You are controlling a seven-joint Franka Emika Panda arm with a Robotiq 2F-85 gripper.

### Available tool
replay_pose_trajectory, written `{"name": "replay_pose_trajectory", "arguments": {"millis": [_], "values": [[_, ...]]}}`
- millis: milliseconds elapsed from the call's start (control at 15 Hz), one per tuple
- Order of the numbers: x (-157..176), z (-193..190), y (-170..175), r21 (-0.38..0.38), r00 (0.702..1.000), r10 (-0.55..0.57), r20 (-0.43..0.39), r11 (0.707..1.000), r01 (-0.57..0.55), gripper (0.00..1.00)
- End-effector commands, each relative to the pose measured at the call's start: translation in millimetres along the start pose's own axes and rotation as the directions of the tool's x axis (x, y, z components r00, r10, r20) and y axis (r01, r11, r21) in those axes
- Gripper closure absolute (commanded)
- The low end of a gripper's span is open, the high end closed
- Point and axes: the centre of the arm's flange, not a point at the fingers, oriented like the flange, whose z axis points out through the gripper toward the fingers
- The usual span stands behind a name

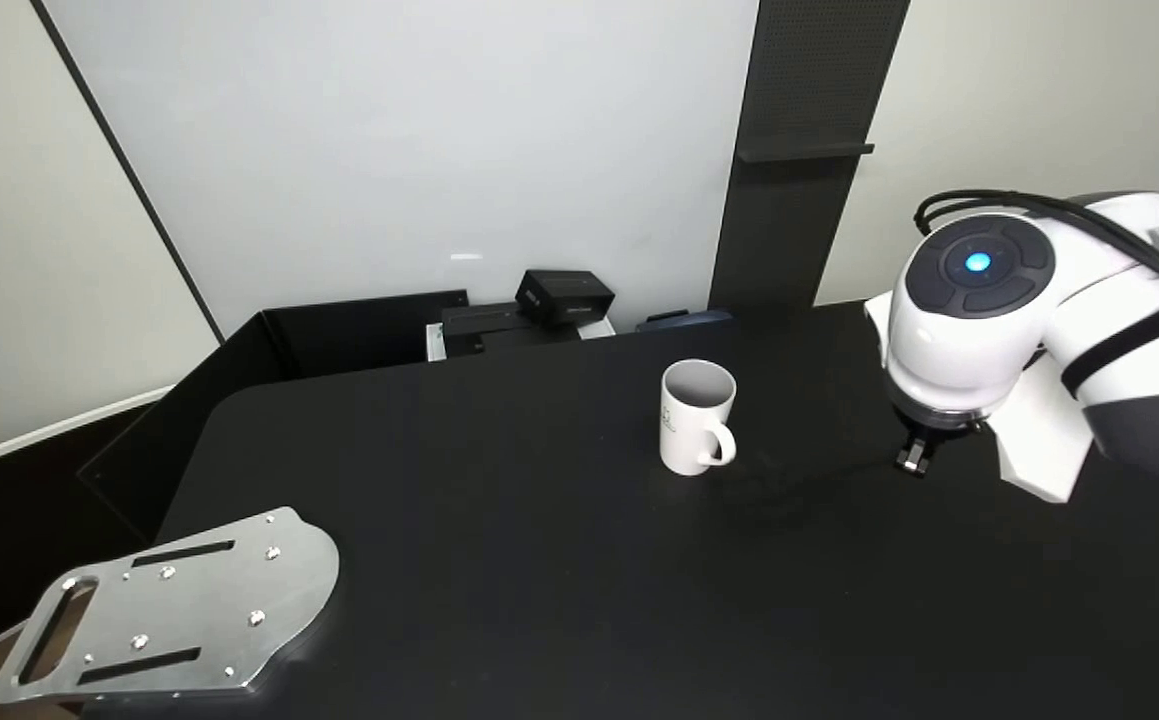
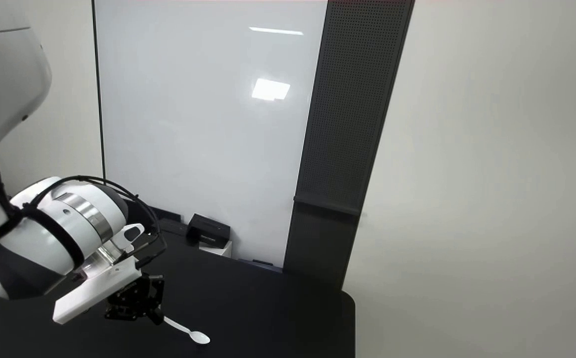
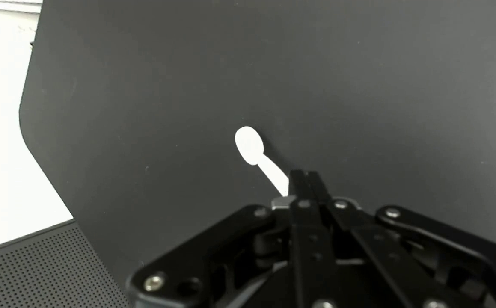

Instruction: Put the spoon on the table

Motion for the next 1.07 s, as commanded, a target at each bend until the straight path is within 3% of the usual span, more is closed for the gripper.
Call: {"name": "replay_pose_trajectory", "arguments": {"millis": [0,133,200,267,533,800,1000], "values": [[-0.3,31.8,-9.2,-0.033,0.998,0.056,0.024,0.998,-0.055,0.99],[-2.4,39.1,-12.1,-0.028,0.997,0.061,0.044,0.998,-0.06,0.99],[-3.2,42.3,-13.5,-0.024,0.997,0.059,0.053,0.998,-0.058,0.8],[-4.2,44.3,-14.5,-0.02,0.997,0.051,0.059,0.999,-0.05,0.71],[6.6,30.1,-4.9,0.02,0.997,0.052,0.061,0.998,-0.053,0.45],[27.7,-15.0,6.7,0.14,0.997,0.038,0.063,0.989,-0.047,0.18],[46.6,-57.0,22.3,0.227,0.979,0.15,0.137,0.957,-0.178,0.01]]}}
